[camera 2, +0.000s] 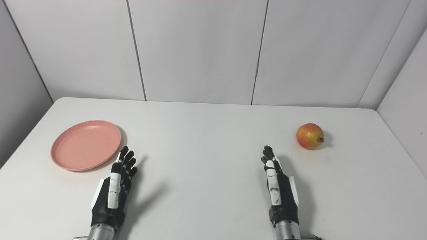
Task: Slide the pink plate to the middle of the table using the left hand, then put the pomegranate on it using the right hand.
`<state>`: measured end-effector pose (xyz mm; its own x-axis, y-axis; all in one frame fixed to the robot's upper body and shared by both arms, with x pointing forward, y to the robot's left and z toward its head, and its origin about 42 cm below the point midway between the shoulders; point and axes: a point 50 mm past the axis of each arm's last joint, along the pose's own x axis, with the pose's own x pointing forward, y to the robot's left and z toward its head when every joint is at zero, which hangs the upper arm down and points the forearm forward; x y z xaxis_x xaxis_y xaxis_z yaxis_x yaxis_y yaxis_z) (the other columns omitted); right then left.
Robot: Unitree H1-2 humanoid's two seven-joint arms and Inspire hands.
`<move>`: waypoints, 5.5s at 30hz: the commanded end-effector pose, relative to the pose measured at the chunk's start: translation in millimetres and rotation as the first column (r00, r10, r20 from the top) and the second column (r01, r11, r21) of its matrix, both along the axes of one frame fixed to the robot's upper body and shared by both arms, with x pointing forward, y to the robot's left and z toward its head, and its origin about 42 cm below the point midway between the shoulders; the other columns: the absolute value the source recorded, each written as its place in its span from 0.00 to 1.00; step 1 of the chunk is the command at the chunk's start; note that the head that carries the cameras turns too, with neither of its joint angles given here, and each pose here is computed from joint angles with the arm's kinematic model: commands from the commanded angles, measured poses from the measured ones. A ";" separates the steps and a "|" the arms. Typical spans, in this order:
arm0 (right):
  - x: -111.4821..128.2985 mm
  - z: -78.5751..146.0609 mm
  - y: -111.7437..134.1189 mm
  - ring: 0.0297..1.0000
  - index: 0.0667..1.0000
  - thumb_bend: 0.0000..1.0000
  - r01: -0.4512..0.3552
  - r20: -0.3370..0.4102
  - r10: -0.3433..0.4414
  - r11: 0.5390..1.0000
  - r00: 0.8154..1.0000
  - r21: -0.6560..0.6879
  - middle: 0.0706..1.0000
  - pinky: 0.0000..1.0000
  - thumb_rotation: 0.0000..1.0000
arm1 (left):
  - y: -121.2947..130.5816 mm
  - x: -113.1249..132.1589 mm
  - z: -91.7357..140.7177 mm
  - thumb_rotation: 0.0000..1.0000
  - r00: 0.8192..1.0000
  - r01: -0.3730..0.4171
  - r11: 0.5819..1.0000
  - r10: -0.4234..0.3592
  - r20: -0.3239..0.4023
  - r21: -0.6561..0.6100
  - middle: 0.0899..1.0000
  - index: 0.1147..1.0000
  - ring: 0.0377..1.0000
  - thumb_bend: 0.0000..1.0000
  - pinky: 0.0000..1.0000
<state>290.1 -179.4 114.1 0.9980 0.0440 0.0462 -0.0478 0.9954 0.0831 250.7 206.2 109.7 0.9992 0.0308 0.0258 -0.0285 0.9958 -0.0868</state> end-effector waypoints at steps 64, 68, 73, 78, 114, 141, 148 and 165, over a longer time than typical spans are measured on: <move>9.9 -24.9 -31.2 0.94 0.90 0.77 -0.019 0.041 0.017 0.999 0.999 0.041 0.93 1.00 0.98 | -23.2 2.9 -20.9 0.93 0.999 0.007 0.998 -0.005 -0.038 0.061 0.98 1.00 1.00 0.89 1.00; 10.9 -29.2 -35.3 0.95 0.91 0.79 -0.024 0.040 0.022 0.998 0.999 0.051 0.94 1.00 0.98 | -27.0 3.6 -23.0 0.96 0.999 0.008 0.997 -0.005 -0.035 0.078 0.99 1.00 1.00 0.85 1.00; 10.6 -35.2 -40.0 0.94 0.91 0.77 -0.020 0.036 0.018 0.999 0.999 0.049 0.94 1.00 0.98 | -30.8 3.3 -26.7 0.96 1.000 0.002 0.997 0.000 -0.029 0.080 0.98 1.00 1.00 0.81 1.00; 10.1 -40.4 -42.0 0.95 0.92 0.79 -0.017 0.033 0.016 0.999 0.999 0.045 0.95 1.00 0.98 | -33.2 4.3 -33.2 0.96 1.000 0.003 0.997 -0.002 -0.020 0.073 0.98 1.00 1.00 0.75 1.00; 4.6 -44.8 -52.8 0.96 0.94 0.73 -0.044 0.017 0.043 0.997 0.999 0.057 0.96 1.00 0.99 | -36.4 26.2 26.9 0.85 0.992 0.011 0.999 -0.006 0.128 -0.032 0.93 0.96 0.92 0.91 0.97; 1.0 -40.3 -53.3 0.96 0.95 0.72 -0.061 -0.001 0.061 0.996 0.998 0.057 0.95 1.00 0.98 | 115.6 100.1 189.3 0.85 0.938 -0.068 0.993 0.029 0.347 0.102 0.88 0.84 0.89 0.98 0.97; 0.5 -41.6 -55.5 0.96 0.95 0.72 -0.056 -0.009 0.057 0.997 0.998 0.055 0.96 1.00 0.99 | 160.1 116.3 196.6 0.83 0.935 -0.155 0.977 0.096 0.341 0.149 0.89 0.85 0.88 0.98 0.90; -2.1 -38.2 -56.5 0.96 0.95 0.73 -0.066 -0.015 0.067 0.996 0.998 0.052 0.96 1.00 1.00 | 227.0 157.8 152.5 0.82 0.928 -0.238 0.965 0.192 0.318 0.110 0.88 0.87 0.89 0.97 0.95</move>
